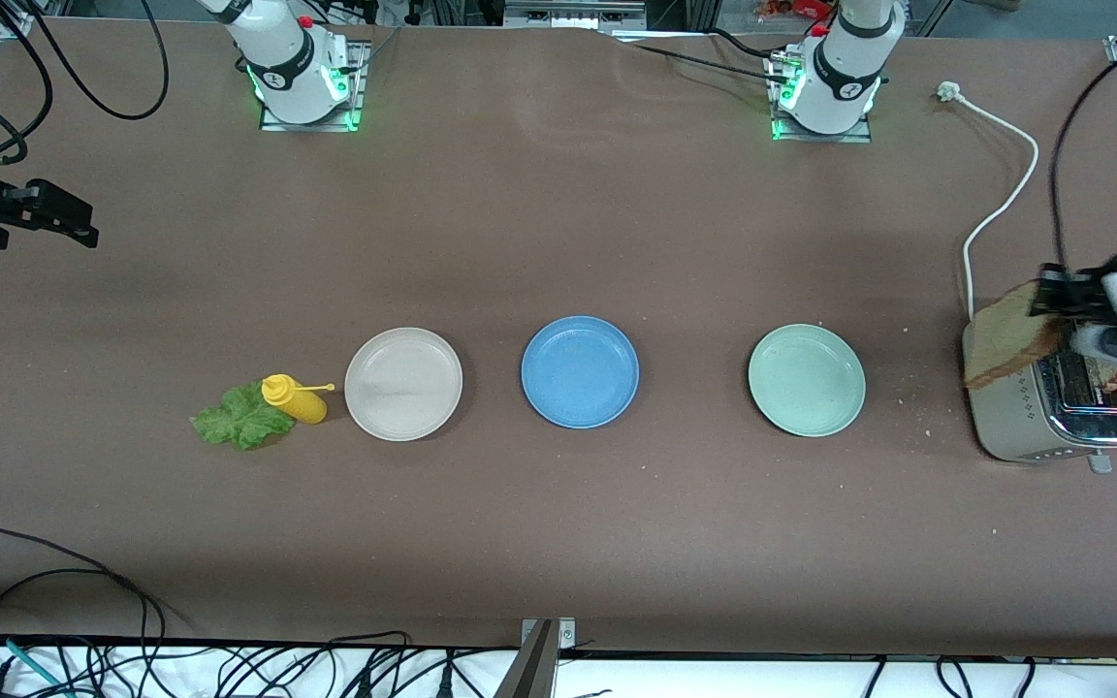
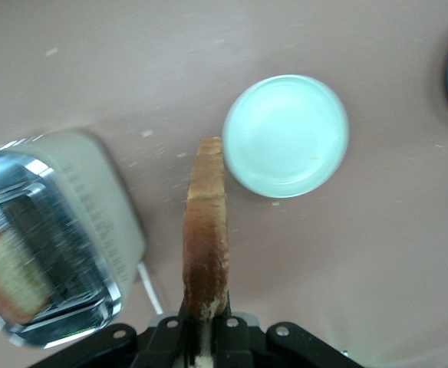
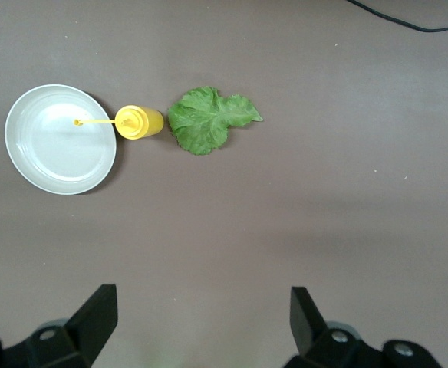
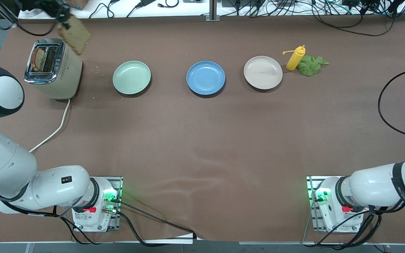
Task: Make sandwich in blue plate with both arms
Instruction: 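Carry the bread slice to the blue plate with the left gripper, then release the bread on the blue plate while the right gripper reaches the lettuce, then grasp the lettuce leaf with the right gripper while the left gripper withdraws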
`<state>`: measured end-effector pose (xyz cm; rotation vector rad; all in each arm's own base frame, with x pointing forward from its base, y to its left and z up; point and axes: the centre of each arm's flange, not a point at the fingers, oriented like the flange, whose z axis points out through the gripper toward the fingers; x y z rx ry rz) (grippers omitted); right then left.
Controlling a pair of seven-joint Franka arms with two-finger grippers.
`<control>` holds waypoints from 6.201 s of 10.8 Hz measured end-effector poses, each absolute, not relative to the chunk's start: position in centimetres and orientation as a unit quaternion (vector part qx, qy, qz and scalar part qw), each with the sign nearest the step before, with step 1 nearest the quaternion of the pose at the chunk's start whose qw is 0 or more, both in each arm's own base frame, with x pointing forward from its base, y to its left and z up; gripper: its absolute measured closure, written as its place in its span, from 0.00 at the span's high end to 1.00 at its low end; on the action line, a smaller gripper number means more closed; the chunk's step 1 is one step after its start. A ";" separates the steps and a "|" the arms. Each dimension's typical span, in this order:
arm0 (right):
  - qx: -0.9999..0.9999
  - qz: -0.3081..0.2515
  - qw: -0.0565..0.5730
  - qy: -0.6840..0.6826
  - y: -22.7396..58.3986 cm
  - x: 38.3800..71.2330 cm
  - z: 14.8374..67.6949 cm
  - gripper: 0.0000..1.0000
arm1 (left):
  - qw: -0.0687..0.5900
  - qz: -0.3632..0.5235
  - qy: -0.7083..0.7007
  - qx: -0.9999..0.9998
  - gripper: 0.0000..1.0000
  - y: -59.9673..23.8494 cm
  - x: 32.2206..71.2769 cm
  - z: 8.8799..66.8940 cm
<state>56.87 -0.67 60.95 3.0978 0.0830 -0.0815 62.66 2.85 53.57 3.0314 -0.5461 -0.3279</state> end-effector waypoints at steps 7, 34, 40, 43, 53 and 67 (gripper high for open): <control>0.999 -0.026 0.021 0.026 -0.8 56.9 61.0 1.00 | 0.163 -0.163 -0.203 0.952 0.10 -24.6 62.1 43.0; 0.996 -0.065 -0.006 0.067 -1.3 66.7 40.2 1.00 | 0.257 -0.073 -0.236 0.934 1.00 -19.3 68.9 27.4; 0.994 -0.040 -0.032 0.097 -3.4 69.7 27.3 1.00 | 0.071 -0.070 -0.206 0.973 1.00 -13.0 66.2 45.3; 0.994 -0.026 -0.027 0.098 -3.1 70.1 21.3 1.00 | 0.056 -0.048 -0.176 0.982 1.00 -8.2 64.6 51.7; 0.987 0.018 -0.017 0.161 -2.4 67.7 18.7 0.39 | 0.017 -0.031 -0.132 0.991 1.00 -4.1 58.0 58.3; 0.979 -0.007 -0.089 0.181 0.7 62.3 47.4 0.05 | 0.003 -0.042 -0.120 0.992 1.00 -3.1 54.3 58.6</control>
